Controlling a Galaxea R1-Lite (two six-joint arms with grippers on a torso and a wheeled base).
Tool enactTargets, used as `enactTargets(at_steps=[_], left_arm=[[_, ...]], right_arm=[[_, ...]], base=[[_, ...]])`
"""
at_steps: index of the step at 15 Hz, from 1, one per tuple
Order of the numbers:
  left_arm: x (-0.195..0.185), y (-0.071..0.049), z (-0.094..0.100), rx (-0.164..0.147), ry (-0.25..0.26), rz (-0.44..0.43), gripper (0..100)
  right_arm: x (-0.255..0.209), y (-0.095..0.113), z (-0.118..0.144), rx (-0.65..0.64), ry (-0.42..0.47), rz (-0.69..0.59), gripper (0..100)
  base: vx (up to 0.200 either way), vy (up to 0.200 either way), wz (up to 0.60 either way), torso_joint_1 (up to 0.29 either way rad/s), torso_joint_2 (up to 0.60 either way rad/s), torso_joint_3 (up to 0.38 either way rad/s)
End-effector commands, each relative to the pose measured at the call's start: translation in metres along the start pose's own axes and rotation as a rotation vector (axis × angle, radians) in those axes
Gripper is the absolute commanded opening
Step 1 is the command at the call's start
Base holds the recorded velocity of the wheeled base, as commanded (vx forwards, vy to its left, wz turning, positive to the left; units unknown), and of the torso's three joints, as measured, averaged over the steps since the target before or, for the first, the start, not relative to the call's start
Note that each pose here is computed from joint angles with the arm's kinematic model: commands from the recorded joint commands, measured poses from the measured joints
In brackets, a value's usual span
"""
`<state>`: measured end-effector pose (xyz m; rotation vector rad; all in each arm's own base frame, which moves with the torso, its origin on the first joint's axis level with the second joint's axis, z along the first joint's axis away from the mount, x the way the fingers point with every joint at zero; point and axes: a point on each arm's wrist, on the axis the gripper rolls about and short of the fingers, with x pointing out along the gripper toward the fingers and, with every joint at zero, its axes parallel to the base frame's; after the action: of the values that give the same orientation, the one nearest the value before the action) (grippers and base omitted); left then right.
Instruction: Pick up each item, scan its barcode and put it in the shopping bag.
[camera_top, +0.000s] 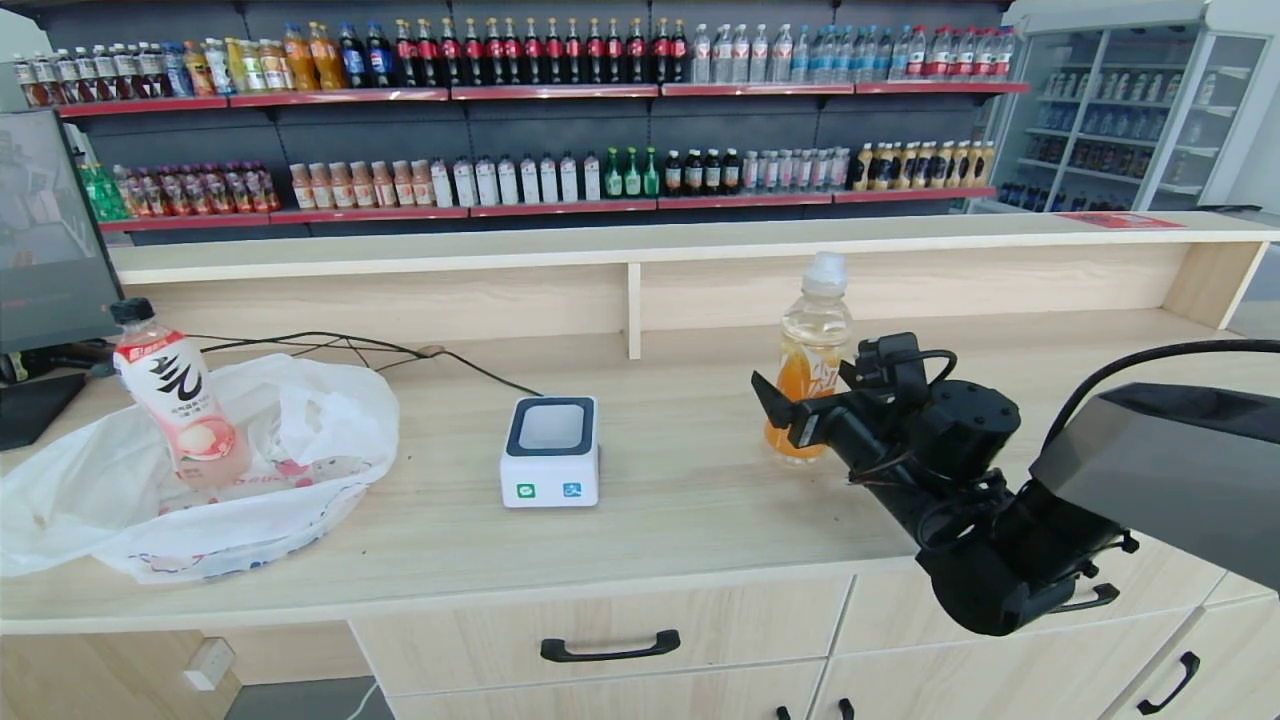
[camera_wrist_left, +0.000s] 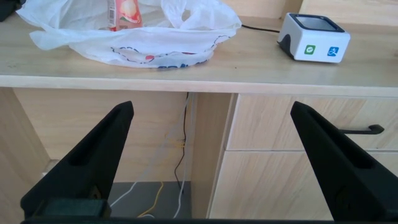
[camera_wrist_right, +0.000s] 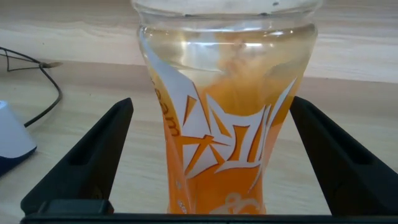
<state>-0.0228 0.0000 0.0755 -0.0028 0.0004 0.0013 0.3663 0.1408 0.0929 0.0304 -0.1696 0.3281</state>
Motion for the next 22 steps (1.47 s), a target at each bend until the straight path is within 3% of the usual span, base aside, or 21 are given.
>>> enactTargets(at_steps=[1,9,22], left_arm=[[0.0,0.0,0.0,0.0,0.0,0.0,100],[0.0,0.0,0.0,0.0,0.0,0.0,100],[0.0,0.0,0.0,0.0,0.0,0.0,100]], right_arm=[[0.006,-0.001,-0.011,-0.002,0.008,-0.003,100],[0.021,-0.014,-0.005,-0.007,-0.051,-0.036,100],[0.02,-0.016,-0.003,-0.007,-0.052,-0.04,100]], base=[[0.0,0.0,0.0,0.0,0.0,0.0],[0.0,0.0,0.0,0.0,0.0,0.0],[0.0,0.0,0.0,0.0,0.0,0.0]])
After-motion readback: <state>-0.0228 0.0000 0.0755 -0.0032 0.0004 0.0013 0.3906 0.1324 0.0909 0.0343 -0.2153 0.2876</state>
